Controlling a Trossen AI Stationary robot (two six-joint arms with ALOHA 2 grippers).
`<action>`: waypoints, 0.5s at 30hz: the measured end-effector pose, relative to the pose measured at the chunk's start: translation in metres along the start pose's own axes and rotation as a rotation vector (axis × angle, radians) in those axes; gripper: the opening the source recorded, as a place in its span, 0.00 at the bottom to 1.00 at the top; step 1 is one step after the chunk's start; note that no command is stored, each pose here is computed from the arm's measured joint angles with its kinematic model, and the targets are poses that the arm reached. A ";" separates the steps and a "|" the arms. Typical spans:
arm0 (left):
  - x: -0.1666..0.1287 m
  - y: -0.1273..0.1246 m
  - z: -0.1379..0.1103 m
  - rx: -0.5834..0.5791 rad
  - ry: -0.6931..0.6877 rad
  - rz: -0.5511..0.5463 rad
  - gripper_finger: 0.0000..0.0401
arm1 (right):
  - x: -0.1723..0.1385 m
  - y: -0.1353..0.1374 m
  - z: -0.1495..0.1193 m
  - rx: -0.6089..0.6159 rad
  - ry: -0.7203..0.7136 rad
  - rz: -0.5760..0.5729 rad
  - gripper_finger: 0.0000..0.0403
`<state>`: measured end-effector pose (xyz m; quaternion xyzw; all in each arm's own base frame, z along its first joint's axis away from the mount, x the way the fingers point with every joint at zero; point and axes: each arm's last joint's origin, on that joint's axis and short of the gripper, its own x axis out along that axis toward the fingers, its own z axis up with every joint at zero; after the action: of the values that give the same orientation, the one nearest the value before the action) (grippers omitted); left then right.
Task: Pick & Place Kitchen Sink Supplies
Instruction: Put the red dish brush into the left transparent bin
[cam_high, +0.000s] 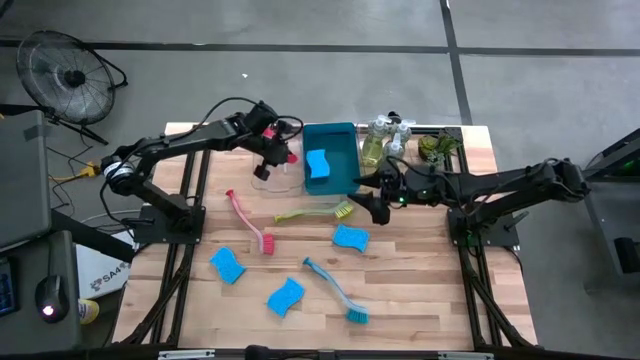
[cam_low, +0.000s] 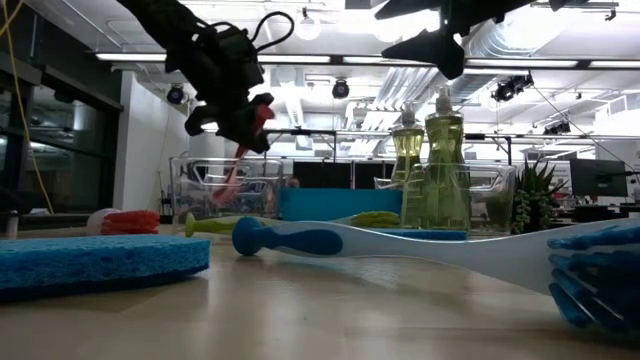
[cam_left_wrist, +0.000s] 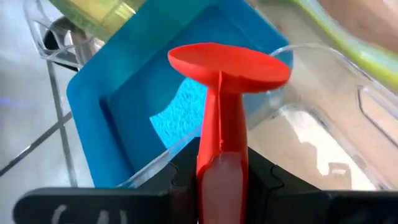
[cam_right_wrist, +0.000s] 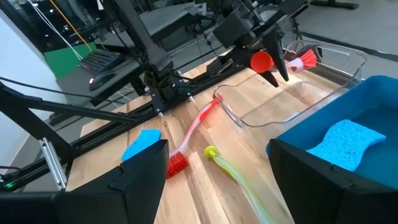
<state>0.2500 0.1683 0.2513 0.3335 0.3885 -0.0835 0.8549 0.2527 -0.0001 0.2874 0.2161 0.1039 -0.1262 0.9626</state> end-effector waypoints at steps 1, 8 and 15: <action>0.000 -0.001 -0.001 0.016 0.010 -0.003 0.17 | 0.000 0.001 -0.001 -0.002 0.001 -0.004 0.67; 0.000 -0.004 -0.003 0.058 0.054 -0.035 0.17 | -0.001 0.004 -0.003 -0.011 -0.006 -0.026 0.67; 0.000 -0.005 -0.004 0.056 0.069 -0.036 0.17 | -0.001 0.004 -0.003 -0.012 -0.005 -0.028 0.67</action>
<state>0.2457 0.1669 0.2473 0.3531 0.4212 -0.0984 0.8296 0.2521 0.0045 0.2865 0.2086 0.1051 -0.1399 0.9622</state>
